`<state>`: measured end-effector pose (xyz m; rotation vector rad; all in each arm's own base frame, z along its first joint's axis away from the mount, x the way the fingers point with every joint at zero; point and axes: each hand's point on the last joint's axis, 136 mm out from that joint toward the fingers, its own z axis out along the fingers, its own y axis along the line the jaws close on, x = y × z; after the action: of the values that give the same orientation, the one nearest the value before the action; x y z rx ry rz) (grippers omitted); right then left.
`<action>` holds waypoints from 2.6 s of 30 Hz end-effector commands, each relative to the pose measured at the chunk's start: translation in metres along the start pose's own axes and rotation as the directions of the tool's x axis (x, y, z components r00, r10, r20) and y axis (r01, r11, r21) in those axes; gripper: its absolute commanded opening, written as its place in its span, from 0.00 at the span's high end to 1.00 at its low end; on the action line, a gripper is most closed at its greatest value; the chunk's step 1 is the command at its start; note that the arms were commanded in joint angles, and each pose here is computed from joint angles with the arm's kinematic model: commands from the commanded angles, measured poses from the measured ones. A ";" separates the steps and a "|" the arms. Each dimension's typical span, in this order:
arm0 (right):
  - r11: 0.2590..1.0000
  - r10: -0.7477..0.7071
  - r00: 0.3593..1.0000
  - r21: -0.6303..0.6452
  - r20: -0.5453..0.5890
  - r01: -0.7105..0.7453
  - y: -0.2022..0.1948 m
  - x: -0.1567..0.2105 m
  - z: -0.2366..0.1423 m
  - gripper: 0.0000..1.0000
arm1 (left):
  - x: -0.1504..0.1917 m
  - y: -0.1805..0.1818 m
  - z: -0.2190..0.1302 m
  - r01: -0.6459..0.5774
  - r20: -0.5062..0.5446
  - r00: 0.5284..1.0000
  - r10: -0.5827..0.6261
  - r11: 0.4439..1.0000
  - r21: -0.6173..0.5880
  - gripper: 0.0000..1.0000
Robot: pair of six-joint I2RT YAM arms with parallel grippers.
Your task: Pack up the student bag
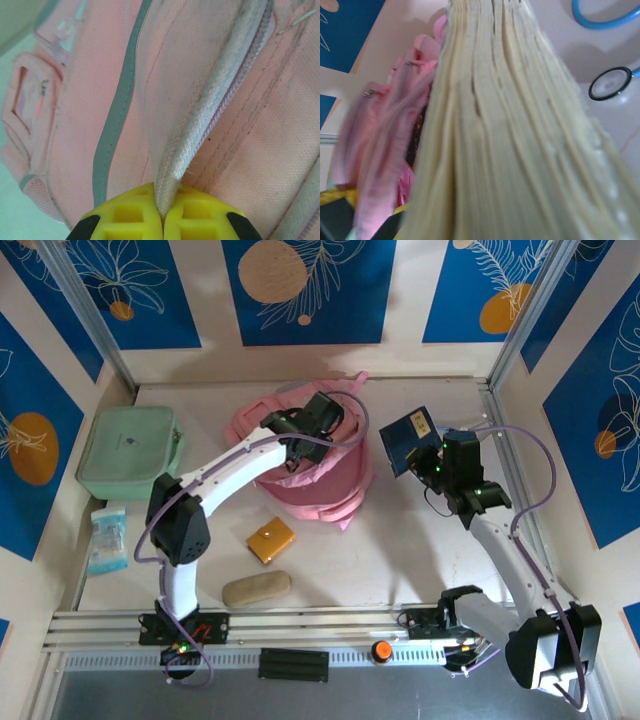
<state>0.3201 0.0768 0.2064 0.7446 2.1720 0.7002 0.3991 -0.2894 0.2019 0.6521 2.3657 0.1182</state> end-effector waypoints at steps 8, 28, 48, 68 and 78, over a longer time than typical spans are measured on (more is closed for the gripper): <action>0.959 -0.071 0.961 -0.283 -0.268 -0.008 0.053 0.064 0.009 1.00 | -0.060 0.019 -0.049 0.116 0.245 0.960 -0.133 0.990 0.084 1.00; 0.960 0.058 0.918 -0.231 -0.392 -0.159 0.103 0.103 0.138 1.00 | -0.092 0.026 -0.078 0.120 0.335 0.915 -0.226 0.943 0.310 1.00; 0.933 0.270 0.862 -0.103 -0.430 -0.344 0.108 0.124 0.199 0.51 | -0.088 0.033 -0.058 0.225 0.274 0.884 -0.379 0.858 0.462 1.00; 0.984 0.168 0.956 0.098 -0.242 -0.148 0.002 0.094 0.054 0.25 | -0.009 0.013 0.004 0.422 -0.032 0.866 -0.499 0.695 0.583 0.44; 0.997 -0.082 0.957 -0.014 -0.277 0.081 0.015 0.094 0.048 0.23 | 0.111 0.105 0.034 0.727 -0.114 0.678 -0.726 0.640 0.248 0.20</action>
<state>0.3084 0.1598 0.1438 0.6935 2.4161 0.8342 0.3920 -0.1843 0.1383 -0.0722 2.5080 -0.6700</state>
